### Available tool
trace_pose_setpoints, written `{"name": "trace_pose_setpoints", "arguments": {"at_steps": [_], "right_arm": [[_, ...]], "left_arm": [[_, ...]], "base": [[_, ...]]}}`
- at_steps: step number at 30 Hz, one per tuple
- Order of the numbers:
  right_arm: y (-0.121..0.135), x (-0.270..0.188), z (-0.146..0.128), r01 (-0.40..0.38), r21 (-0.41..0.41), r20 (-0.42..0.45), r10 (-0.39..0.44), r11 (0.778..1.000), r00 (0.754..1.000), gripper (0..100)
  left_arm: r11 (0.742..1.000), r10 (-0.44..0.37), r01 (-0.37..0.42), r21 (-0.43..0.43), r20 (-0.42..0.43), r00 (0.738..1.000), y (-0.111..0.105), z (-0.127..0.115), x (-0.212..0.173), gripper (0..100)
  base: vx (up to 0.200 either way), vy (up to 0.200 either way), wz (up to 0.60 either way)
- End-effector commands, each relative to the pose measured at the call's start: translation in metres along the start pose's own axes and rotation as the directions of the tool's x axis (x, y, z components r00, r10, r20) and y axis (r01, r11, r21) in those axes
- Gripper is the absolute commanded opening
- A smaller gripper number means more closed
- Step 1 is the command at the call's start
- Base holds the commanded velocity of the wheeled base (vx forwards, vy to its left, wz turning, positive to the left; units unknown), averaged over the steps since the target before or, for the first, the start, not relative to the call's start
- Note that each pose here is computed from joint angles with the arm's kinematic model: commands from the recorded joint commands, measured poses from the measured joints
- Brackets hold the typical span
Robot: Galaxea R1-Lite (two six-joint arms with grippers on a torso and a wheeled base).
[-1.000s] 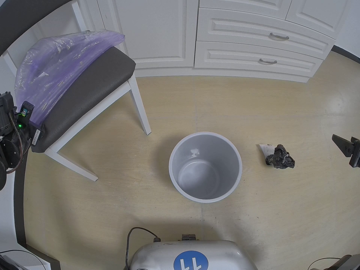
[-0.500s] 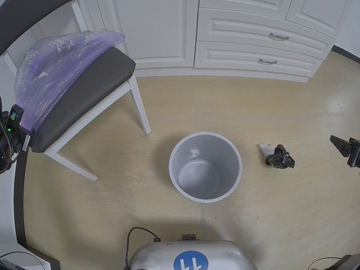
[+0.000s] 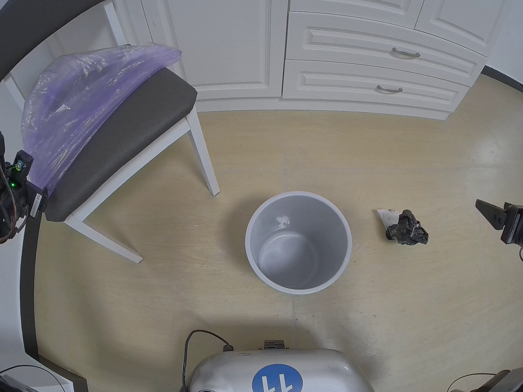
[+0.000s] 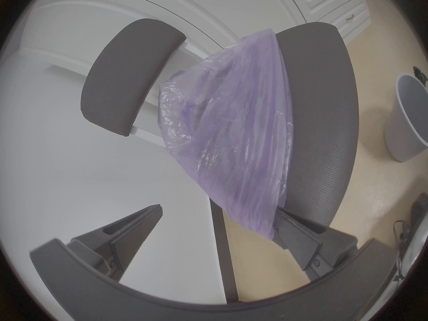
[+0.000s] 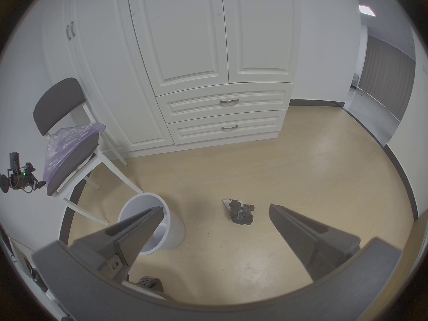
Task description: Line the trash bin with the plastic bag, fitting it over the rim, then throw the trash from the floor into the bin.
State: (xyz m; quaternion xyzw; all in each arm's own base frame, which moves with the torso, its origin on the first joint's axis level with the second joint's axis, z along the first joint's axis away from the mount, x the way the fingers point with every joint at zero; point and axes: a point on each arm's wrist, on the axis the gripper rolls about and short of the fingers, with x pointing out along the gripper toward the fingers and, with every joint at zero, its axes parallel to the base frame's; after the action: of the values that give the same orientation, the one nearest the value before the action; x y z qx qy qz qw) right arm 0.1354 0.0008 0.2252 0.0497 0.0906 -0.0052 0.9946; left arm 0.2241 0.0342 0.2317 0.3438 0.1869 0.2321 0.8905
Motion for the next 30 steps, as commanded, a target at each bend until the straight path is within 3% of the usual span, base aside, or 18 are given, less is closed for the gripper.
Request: {"name": "trace_pose_setpoints", "arguments": {"at_steps": [1,9,12,18,25,30], "right_arm": [[0.000,0.001,-0.001,0.001,0.000,-0.005,-0.001,1.000,1.000,100],[0.000,0.001,0.000,0.001,0.000,-0.005,-0.001,1.000,1.000,100],[0.000,0.001,0.000,0.001,0.000,-0.004,-0.001,1.000,1.000,100],[0.000,0.002,-0.001,0.001,0.000,-0.008,-0.001,1.000,1.000,100],[0.000,0.003,-0.001,0.002,0.000,-0.013,-0.002,1.000,1.000,100],[0.000,0.003,-0.002,0.002,0.000,-0.015,-0.002,1.000,1.000,100]], "left_arm": [[1.000,-0.016,0.017,0.019,-0.015,1.000,-0.007,0.003,0.011,100],[1.000,0.008,-0.009,0.028,0.011,1.000,-0.020,0.015,0.028,100],[0.995,0.077,-0.077,0.065,0.001,0.997,-0.020,0.024,0.027,100],[0.991,0.111,-0.114,0.070,0.039,0.993,-0.011,0.033,0.013,100],[0.989,0.135,-0.136,0.065,0.019,0.991,-0.003,0.028,0.014,100],[0.980,0.195,-0.194,0.051,-0.017,0.981,0.014,0.019,0.020,100]], "base": [[0.000,0.000,0.00],[0.000,0.000,0.00],[0.000,0.000,0.00],[0.000,0.000,0.00],[0.000,0.000,0.00],[0.000,0.000,0.00]]}}
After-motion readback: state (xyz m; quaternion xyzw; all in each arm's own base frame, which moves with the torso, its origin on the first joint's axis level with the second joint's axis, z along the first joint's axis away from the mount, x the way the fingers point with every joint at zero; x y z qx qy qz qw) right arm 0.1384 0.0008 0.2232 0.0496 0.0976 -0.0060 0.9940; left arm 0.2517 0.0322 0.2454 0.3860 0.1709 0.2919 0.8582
